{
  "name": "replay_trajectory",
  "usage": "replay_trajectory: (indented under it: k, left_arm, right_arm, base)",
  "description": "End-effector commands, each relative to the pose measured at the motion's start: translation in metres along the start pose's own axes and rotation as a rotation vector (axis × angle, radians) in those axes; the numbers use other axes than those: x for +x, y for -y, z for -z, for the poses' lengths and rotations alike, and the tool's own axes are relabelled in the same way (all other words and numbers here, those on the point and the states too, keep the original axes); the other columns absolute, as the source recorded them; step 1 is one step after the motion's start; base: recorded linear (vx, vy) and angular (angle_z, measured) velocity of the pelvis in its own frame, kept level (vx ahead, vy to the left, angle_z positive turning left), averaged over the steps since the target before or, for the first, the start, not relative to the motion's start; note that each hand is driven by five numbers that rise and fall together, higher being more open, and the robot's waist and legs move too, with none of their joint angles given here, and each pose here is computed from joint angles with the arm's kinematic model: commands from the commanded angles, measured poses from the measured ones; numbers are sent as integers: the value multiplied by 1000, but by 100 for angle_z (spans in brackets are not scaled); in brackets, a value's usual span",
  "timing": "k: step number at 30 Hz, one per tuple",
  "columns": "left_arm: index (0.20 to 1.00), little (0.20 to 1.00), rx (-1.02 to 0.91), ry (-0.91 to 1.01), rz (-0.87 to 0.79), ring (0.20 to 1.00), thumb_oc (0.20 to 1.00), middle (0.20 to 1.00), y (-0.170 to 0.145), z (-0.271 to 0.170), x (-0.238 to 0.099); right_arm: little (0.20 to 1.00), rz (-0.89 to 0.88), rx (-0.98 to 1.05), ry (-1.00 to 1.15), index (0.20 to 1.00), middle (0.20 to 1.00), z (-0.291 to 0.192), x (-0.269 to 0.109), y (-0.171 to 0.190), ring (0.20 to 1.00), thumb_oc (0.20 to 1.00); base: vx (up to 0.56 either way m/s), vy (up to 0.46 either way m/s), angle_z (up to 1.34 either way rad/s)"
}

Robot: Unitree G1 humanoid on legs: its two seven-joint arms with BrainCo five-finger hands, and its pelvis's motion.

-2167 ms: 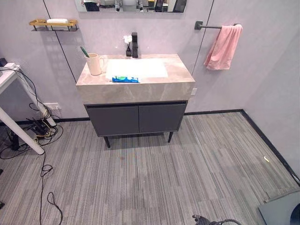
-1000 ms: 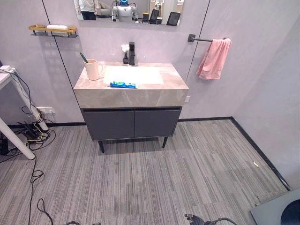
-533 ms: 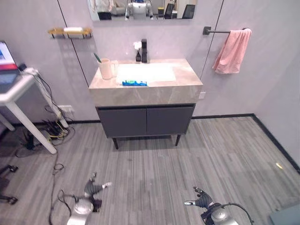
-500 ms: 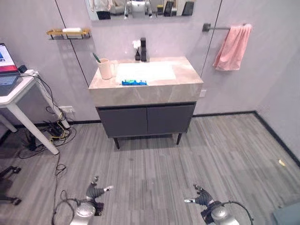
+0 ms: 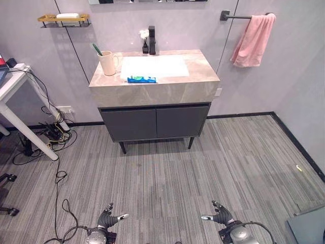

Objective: Put brush and paste in cup on sink, flatten towel.

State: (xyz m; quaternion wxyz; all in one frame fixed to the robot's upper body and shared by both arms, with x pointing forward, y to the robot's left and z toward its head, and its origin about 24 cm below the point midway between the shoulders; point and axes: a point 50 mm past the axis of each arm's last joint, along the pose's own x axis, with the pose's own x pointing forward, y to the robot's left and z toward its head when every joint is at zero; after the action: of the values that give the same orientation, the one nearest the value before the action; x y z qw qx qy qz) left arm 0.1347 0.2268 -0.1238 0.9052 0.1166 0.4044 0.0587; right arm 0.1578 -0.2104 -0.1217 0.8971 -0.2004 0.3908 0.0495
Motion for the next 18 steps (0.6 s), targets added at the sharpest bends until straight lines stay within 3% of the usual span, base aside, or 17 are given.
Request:
replay_trajectory:
  k: [1,6,18]
  left_arm:
    - [1000,1000,-3,-32,12,1000,1000,1000,3,-1,8]
    - [1000,1000,57,-170,52,1000,1000,1000,12,25,5]
    - [1000,1000,141,-292,59,1000,1000,1000,14,46,2]
  right_arm:
    - [1000,42,-20,106,1000,1000,-27,7,10,1000,1000]
    - [1000,22,-82,84,1000,1000,-24,8,7,1000,1000]
    - [1000,-26,-209,-8,1000,1000,-6,9,1,1000,1000]
  base:
    - [0,0,0]
    - [9,14,-1]
    - [-12,34,-6]
